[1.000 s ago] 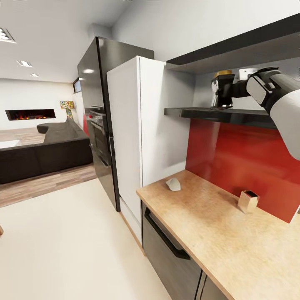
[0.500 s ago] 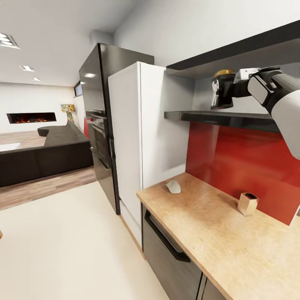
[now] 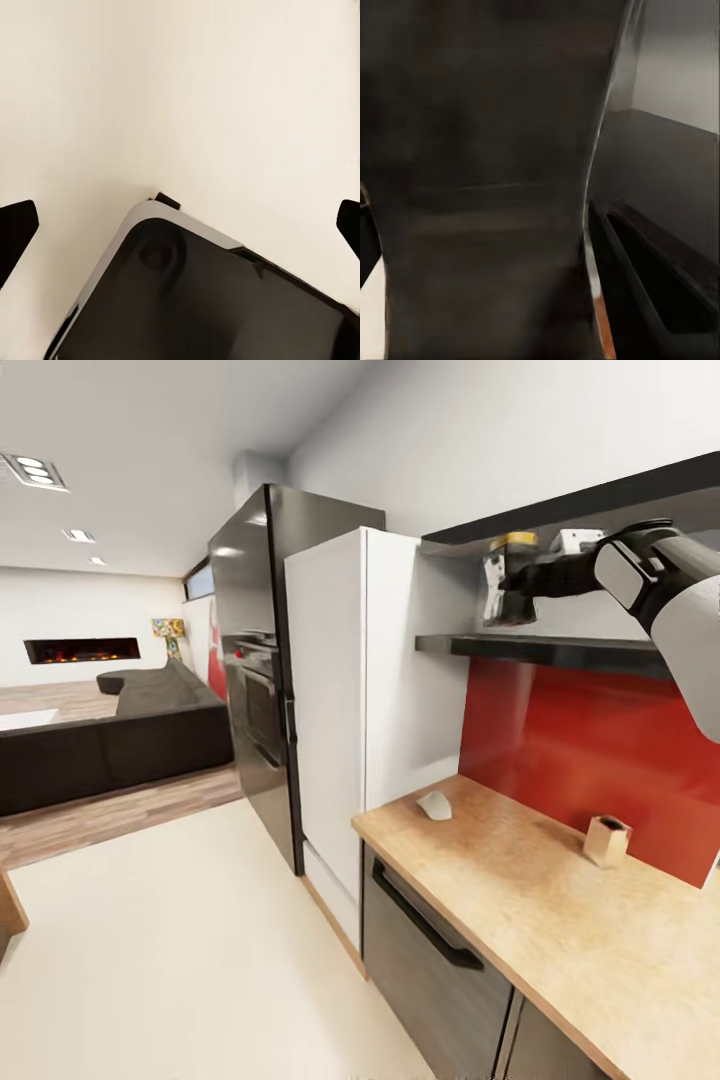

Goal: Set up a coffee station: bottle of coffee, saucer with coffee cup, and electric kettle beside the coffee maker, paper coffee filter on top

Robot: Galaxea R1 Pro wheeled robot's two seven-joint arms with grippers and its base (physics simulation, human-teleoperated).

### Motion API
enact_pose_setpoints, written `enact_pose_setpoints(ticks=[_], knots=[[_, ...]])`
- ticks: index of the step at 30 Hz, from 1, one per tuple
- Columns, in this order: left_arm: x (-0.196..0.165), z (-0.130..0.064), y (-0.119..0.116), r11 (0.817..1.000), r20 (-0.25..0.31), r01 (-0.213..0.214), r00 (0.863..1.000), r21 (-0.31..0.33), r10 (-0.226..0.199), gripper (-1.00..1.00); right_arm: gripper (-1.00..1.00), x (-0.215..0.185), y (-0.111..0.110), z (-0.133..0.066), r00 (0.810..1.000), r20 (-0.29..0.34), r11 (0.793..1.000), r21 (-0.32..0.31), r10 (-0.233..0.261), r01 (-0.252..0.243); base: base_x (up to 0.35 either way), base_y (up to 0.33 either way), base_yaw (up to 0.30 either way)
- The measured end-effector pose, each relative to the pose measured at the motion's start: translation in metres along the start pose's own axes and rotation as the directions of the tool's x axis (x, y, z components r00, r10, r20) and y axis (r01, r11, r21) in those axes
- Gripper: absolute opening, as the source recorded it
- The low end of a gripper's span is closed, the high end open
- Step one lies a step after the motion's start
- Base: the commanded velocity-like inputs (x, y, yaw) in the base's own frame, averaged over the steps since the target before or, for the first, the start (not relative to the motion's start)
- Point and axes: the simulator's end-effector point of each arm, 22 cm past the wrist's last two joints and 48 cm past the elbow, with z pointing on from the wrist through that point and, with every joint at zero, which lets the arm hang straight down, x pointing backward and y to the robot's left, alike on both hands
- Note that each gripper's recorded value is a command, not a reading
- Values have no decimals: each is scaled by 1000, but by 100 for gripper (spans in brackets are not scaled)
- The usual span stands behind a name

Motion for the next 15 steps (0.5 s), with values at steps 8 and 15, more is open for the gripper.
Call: enact_pose_setpoints(ticks=[8,15], knots=[[-4,1,-2,1000,11,8,1000,4,-8,100,-100,46,60,-8,975,-218,979,-184,44,-86,-176,251,0],[-10,1,-1,1000,23,19,1000,6,-19,100,-100,104,163,-6,923,-385,940,-319,-11,-122,-176,235,0]])
